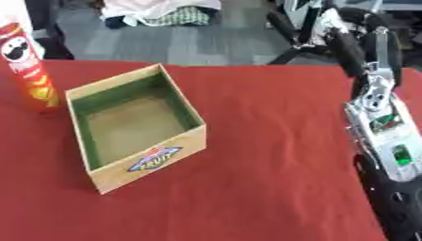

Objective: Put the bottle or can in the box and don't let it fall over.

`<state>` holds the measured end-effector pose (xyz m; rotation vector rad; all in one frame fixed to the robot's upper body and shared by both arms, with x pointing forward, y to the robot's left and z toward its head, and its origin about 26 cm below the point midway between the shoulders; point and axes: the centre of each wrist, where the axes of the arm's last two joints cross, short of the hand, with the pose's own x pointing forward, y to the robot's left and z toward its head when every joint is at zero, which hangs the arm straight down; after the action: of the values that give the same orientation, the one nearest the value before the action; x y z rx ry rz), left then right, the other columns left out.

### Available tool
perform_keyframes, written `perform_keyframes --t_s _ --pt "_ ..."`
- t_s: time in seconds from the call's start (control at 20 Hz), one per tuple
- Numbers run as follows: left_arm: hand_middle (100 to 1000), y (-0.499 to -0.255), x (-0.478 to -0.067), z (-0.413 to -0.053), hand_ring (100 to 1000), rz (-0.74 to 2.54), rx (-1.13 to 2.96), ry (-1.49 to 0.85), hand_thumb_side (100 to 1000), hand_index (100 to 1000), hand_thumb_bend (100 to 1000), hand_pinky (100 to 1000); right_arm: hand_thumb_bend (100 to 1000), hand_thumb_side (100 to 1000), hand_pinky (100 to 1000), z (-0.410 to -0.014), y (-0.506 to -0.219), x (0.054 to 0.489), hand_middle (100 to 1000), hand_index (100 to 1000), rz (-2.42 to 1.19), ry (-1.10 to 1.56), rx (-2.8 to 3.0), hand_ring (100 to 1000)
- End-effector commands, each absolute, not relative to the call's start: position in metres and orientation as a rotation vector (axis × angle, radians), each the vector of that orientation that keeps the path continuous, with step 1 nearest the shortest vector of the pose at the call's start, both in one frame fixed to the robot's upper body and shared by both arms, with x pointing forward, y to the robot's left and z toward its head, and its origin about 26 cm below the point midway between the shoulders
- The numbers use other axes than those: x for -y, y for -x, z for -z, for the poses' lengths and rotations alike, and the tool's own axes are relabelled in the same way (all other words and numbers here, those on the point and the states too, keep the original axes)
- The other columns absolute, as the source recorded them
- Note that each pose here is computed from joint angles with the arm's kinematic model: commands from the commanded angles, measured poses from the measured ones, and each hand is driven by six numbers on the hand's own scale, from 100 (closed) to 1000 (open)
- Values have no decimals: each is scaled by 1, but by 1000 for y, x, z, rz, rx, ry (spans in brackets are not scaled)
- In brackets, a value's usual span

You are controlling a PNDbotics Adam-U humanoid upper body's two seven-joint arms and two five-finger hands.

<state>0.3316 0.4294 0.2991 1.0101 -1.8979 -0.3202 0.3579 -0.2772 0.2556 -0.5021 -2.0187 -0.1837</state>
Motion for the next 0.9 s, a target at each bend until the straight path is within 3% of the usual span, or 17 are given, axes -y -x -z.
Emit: perform_keyframes --t_s 0.05,0.25,0.35,0.9 --pt "825 -334 -440 -316 809 379 1866 -1035 295 775 1000 876 272 520 544 -264 -357 280 776 731 169 516 2039 739" --pt "831 -345 -443 -319 814 443 1817 -1016 315 782 1000 881 272 520 544 -264 -357 279 776 731 163 514 2039 739" --pt "831 -350 -444 -320 817 476 1798 -1011 372 787 1000 885 270 518 543 -264 -357 278 773 730 162 513 2041 736" --pt "823 -380 -436 -328 812 585 1765 -967 357 788 1000 882 274 518 542 -262 -358 278 771 728 154 512 2034 733"
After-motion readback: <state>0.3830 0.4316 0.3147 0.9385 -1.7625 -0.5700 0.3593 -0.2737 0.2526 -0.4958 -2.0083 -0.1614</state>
